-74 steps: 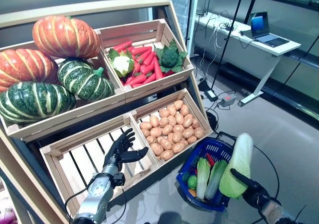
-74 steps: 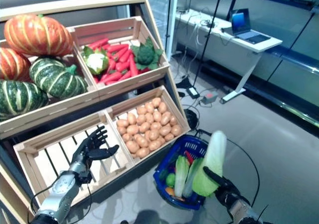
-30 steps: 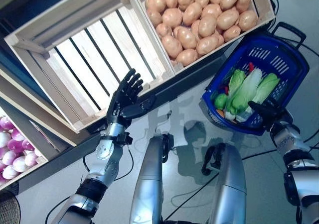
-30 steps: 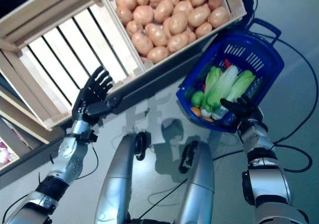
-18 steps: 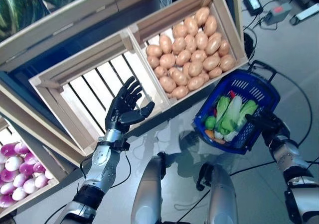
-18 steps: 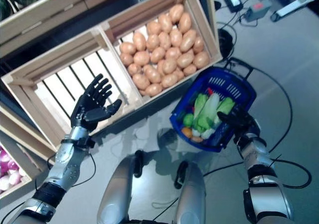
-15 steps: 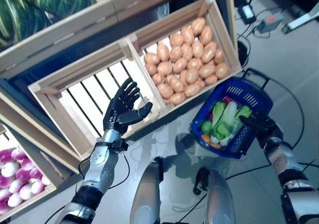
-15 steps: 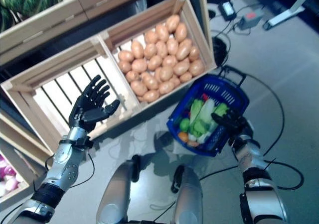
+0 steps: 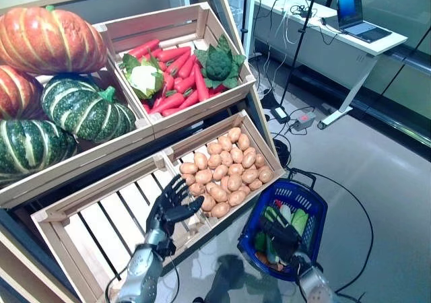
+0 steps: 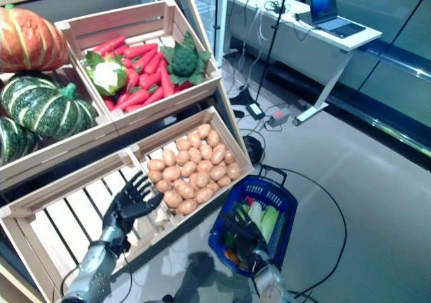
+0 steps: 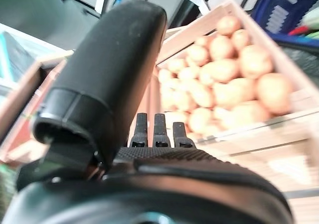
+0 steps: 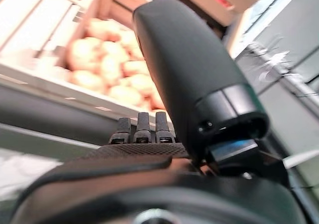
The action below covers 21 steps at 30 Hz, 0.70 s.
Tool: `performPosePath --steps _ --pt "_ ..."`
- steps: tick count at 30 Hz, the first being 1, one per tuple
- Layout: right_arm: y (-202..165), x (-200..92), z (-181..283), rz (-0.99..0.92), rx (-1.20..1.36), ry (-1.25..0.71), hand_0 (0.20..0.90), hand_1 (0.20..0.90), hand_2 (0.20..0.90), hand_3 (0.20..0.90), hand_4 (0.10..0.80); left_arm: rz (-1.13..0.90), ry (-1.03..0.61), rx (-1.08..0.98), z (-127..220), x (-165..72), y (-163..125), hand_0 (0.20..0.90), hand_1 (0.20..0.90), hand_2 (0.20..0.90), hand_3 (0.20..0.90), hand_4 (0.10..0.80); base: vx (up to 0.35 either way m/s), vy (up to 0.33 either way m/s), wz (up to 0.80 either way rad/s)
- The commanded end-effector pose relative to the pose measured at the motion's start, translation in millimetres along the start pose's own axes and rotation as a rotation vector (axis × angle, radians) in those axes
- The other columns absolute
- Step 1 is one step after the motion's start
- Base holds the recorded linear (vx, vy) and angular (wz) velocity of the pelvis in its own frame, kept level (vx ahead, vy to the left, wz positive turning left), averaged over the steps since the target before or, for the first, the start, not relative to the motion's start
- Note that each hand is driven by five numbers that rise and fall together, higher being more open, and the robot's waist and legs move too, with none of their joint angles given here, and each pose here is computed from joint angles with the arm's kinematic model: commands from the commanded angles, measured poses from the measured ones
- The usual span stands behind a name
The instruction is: Put vegetables into the basket
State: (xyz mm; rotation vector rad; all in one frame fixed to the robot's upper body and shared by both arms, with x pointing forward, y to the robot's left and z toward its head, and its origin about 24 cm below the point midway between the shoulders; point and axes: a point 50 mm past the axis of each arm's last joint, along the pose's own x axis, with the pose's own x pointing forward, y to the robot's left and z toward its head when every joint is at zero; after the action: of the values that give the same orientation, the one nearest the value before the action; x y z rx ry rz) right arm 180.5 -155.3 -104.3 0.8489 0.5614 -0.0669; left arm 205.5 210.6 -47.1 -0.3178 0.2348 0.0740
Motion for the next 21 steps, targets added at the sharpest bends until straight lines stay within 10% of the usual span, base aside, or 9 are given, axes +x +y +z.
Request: performPosePath --steps 1,21 --pt "42 7 16 0.280 -0.057 -0.067 0.900 0.900 0.900 0.900 0.800 -0.026 -0.062 -0.046 8 4 -1 0.900 0.900 0.900 0.900 0.800 0.000 0.000 0.00" --pt "49 11 -20 0.243 -0.050 0.038 0.900 0.900 0.900 0.900 0.800 0.029 0.255 0.180 -63 -5 -12 0.900 0.900 0.900 0.900 0.800 0.001 -0.023 0.14"
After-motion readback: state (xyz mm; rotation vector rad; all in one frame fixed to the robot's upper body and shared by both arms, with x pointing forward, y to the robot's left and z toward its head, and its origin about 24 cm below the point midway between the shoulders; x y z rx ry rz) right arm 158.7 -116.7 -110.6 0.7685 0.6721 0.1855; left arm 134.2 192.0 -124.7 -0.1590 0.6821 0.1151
